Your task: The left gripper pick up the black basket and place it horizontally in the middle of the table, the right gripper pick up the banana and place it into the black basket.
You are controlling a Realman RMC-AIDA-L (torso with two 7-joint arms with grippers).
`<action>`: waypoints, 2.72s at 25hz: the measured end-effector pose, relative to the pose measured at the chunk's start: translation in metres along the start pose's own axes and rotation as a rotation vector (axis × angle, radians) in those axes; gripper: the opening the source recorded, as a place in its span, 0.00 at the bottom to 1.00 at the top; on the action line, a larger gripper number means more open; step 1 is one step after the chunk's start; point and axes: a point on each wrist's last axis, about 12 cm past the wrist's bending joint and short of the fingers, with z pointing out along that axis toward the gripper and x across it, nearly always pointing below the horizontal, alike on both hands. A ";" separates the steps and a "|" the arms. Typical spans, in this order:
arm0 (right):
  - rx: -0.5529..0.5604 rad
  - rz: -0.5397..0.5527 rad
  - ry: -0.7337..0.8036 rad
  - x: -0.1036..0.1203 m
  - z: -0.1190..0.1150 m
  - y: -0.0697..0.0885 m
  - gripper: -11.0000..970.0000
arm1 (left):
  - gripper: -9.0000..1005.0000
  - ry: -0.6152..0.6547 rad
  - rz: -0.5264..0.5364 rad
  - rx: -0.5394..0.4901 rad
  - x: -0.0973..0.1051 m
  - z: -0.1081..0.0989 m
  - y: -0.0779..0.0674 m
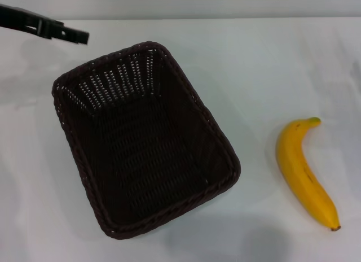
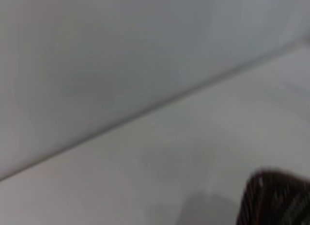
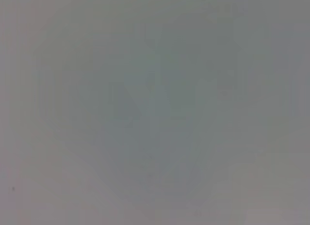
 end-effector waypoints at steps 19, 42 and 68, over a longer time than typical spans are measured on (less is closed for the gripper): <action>-0.005 0.037 0.009 0.003 -0.003 0.001 0.87 | 0.79 0.147 0.268 -0.020 0.011 0.056 -0.027; -0.005 0.035 0.006 0.002 -0.002 0.000 0.87 | 0.32 0.143 0.229 -0.049 0.019 0.064 -0.025; -0.006 0.023 -0.008 -0.002 0.000 -0.002 0.87 | 0.21 -0.348 -0.357 0.106 0.037 -0.010 -0.005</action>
